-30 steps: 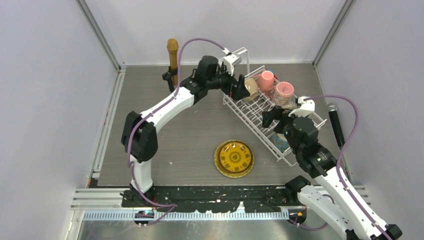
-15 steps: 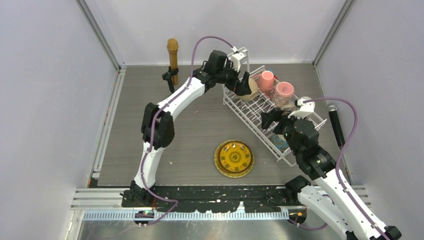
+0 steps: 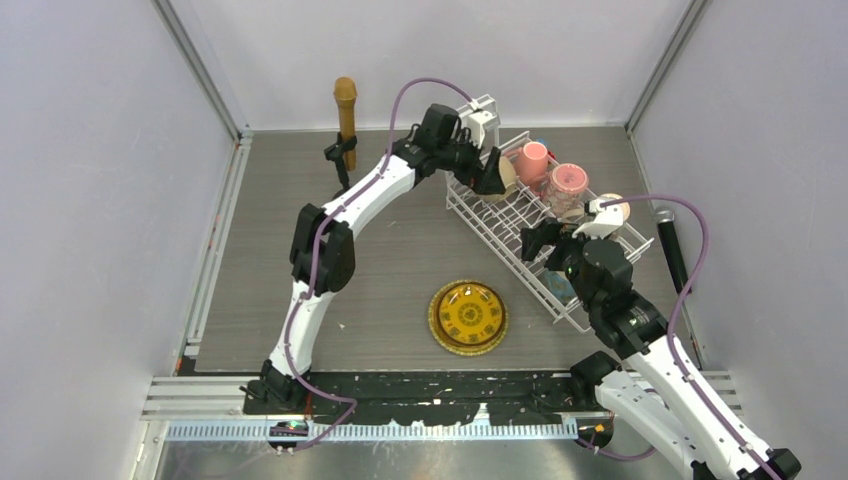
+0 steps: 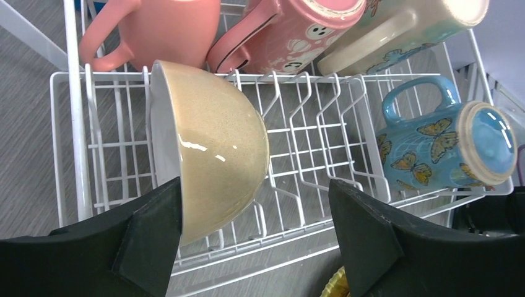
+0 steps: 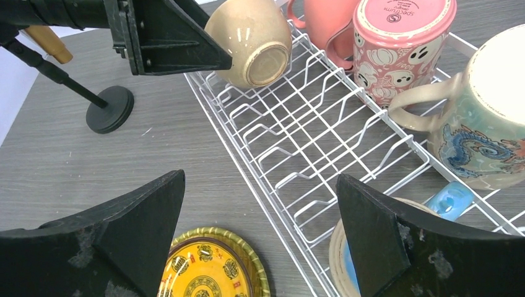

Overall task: Unload the mixed dishes from the dish rack
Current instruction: Pick up the bowl from the dish rack.

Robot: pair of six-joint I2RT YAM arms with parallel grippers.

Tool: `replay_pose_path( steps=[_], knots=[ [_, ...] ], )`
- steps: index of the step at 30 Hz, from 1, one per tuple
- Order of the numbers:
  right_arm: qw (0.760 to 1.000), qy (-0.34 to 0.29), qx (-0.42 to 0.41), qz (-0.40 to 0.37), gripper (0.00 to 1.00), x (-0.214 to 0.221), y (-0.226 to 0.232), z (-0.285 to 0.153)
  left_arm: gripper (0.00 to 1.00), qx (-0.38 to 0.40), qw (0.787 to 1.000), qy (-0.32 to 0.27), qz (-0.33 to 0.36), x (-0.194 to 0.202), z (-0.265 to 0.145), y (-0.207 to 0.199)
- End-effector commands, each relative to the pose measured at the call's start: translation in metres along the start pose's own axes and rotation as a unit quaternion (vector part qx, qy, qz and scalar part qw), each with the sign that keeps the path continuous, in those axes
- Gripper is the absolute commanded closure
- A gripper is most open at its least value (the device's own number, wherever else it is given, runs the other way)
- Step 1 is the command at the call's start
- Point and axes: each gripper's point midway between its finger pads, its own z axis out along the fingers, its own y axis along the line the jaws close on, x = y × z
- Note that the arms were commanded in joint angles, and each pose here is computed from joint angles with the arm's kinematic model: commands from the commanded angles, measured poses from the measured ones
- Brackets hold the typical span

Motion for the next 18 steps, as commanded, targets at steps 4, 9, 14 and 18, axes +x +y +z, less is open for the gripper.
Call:
replay_pose_path(
  steps=[4,9,14,18],
  knots=[
    [1.0,-0.024,0.013,0.008,0.0,-0.011,-0.002,0.004,0.17,0.031,0.998,-0.048,0.01,-0.03,0.004,-0.008],
    [0.999,-0.029,0.013,0.007,0.0,-0.014,-0.002,0.002,0.24,0.043,0.998,-0.05,-0.012,-0.026,0.016,-0.003],
    [0.999,-0.035,0.011,0.009,0.0,-0.015,-0.003,0.0,0.31,0.063,0.996,-0.054,-0.03,-0.027,0.022,-0.006],
    [0.999,-0.038,0.01,0.009,0.0,-0.016,-0.003,-0.001,0.37,0.071,0.995,-0.063,-0.043,-0.031,0.023,-0.008]
  ],
)
